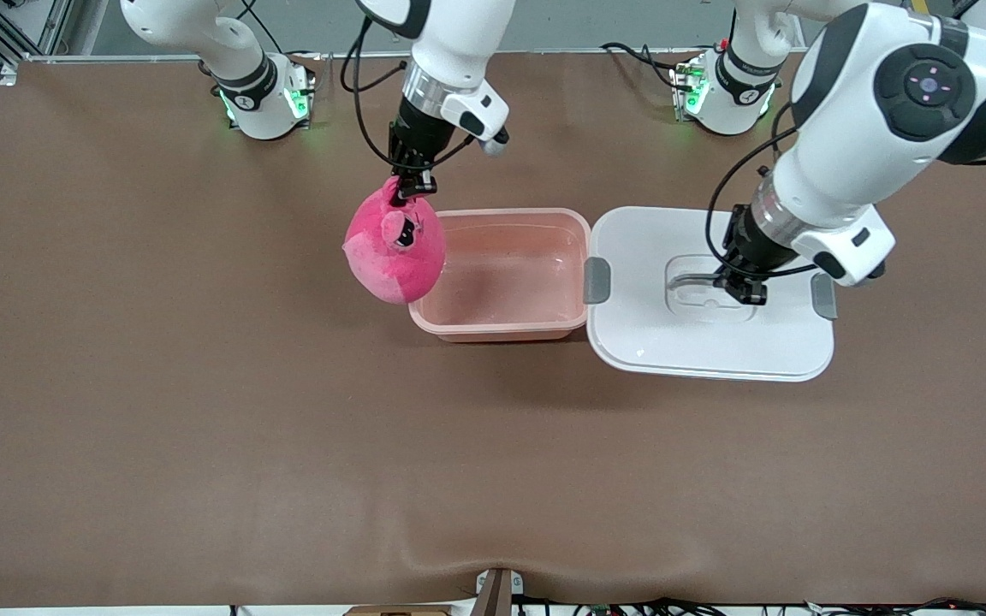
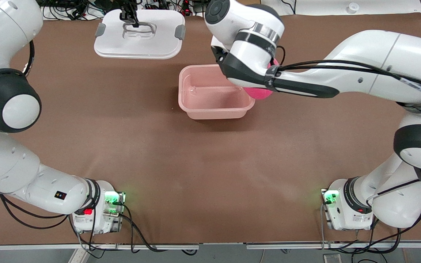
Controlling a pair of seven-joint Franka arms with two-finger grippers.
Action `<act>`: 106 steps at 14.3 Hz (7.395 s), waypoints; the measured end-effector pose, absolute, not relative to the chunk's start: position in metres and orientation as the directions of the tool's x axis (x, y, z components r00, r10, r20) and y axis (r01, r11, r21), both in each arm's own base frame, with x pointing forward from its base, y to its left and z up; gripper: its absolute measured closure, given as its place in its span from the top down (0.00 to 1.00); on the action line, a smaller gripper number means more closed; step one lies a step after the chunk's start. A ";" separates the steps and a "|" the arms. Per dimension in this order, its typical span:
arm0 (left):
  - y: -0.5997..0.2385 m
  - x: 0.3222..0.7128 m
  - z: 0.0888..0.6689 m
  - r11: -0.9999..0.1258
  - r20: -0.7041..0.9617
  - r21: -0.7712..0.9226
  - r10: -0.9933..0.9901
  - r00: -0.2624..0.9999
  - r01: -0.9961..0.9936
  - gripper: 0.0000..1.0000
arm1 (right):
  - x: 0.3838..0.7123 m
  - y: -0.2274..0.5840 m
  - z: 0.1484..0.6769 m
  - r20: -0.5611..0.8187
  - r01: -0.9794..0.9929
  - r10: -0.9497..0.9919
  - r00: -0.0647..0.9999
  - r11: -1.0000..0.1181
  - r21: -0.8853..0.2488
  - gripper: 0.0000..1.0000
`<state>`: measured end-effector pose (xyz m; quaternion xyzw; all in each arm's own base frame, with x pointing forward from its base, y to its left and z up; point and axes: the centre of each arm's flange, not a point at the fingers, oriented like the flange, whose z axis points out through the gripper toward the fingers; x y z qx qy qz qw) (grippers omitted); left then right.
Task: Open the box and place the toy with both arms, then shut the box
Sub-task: 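Lower the pink toy into the open box and open the right gripper, then withdraw the right gripper while the left gripper carries the lid over the box, then lower the lid onto the box with the left gripper and press it down, then open the left gripper and release the lid handle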
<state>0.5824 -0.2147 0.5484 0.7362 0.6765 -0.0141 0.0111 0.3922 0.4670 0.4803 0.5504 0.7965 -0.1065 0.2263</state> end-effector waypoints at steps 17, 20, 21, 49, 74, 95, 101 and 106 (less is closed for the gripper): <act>-0.130 0.606 0.538 -0.190 -0.071 -0.015 0.980 0.188 0.982 0.07 | 0.395 0.497 0.503 -0.519 0.949 0.830 -0.205 0.299 0.103 1.00; -0.136 0.604 0.538 -0.199 -0.071 -0.015 0.978 0.198 0.980 0.07 | 0.430 0.466 0.507 -0.515 0.974 0.854 -0.076 0.174 0.145 1.00; -0.139 0.604 0.538 -0.204 -0.073 -0.015 0.977 0.202 0.979 0.07 | 0.447 0.450 0.509 -0.504 0.981 0.864 -0.020 0.113 0.155 1.00; -0.412 0.515 0.474 0.011 -0.082 -0.012 0.997 -0.012 1.000 0.07 | 0.549 -0.028 0.593 -0.031 0.141 0.142 0.989 -0.989 -0.038 1.00; -0.521 0.450 0.364 0.006 -0.022 -0.015 1.000 -0.007 1.000 0.07 | 0.536 -0.020 0.647 -0.044 -0.036 -0.035 0.998 -0.999 -0.032 1.00; -0.517 0.450 0.353 0.009 -0.024 -0.009 1.000 -0.009 1.000 0.07 | 0.541 -0.021 0.648 -0.017 -0.038 -0.037 0.999 -0.999 -0.032 1.00; -0.512 0.459 0.364 -0.023 0.000 0.011 1.000 0.023 1.000 0.61 | 0.541 -0.022 0.648 -0.017 -0.040 -0.039 0.999 -0.999 -0.032 1.00; -0.490 0.486 0.425 -0.087 0.017 0.043 0.996 0.086 0.995 1.00 | 0.541 -0.022 0.648 -0.016 -0.040 -0.039 0.999 -0.999 -0.032 1.00</act>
